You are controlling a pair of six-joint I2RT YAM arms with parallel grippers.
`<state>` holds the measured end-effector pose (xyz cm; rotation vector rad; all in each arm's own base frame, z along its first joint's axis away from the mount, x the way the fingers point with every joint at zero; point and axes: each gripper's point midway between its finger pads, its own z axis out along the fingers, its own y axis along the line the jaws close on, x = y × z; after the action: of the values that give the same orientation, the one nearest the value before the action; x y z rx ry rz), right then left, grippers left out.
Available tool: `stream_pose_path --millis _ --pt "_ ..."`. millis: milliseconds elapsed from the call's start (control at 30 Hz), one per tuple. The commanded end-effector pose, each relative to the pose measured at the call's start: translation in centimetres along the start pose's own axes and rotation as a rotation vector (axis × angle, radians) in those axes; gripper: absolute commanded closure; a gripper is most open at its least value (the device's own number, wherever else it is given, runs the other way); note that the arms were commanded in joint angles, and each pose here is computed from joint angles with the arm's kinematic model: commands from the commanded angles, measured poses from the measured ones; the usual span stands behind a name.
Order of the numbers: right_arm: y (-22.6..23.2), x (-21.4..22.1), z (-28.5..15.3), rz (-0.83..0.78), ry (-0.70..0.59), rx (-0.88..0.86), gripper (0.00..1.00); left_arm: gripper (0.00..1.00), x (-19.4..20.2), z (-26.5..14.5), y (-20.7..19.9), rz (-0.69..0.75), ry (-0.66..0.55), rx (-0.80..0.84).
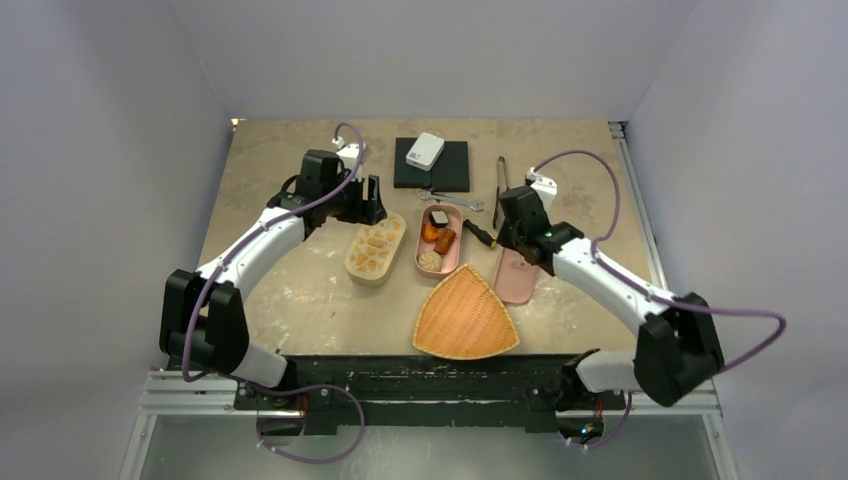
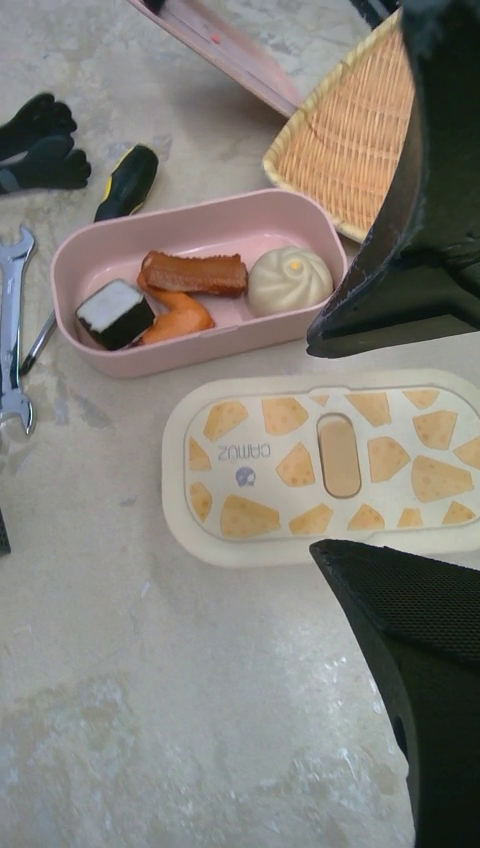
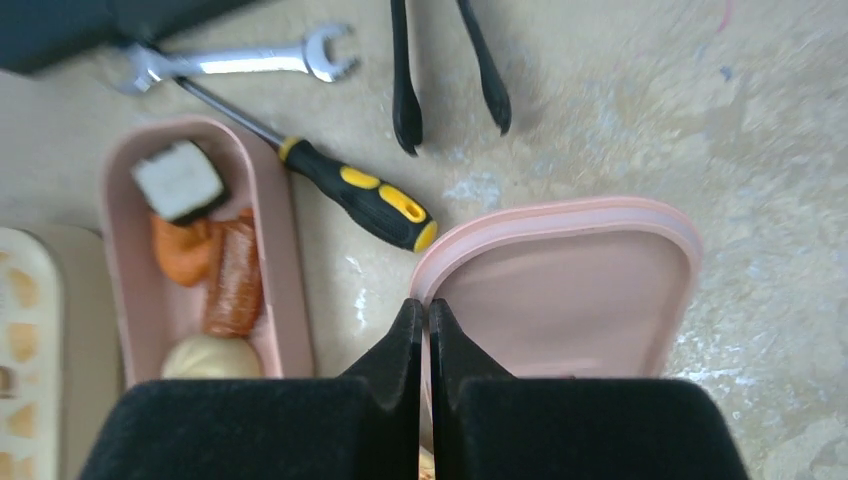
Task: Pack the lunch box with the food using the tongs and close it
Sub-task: Pick up the box lid from the center of the board.
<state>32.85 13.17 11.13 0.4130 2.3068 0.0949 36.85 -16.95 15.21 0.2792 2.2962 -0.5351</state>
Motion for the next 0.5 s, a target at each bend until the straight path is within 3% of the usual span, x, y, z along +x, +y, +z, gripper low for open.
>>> stream_pose_path --millis 0,267,467 --pt "-0.3 -4.9 -3.2 0.091 -0.202 -0.043 1.0 0.33 -1.3 -0.8 -4.1 0.073 -0.07 0.163" --pt "2.6 -10.3 -9.8 0.057 -0.428 -0.325 1.0 0.33 -0.5 -3.2 -12.6 0.198 -0.118 0.514" --pt "4.6 -12.4 -13.8 0.108 -0.517 -0.509 1.0 0.32 -1.9 -5.1 -15.1 0.2 -0.268 0.507"
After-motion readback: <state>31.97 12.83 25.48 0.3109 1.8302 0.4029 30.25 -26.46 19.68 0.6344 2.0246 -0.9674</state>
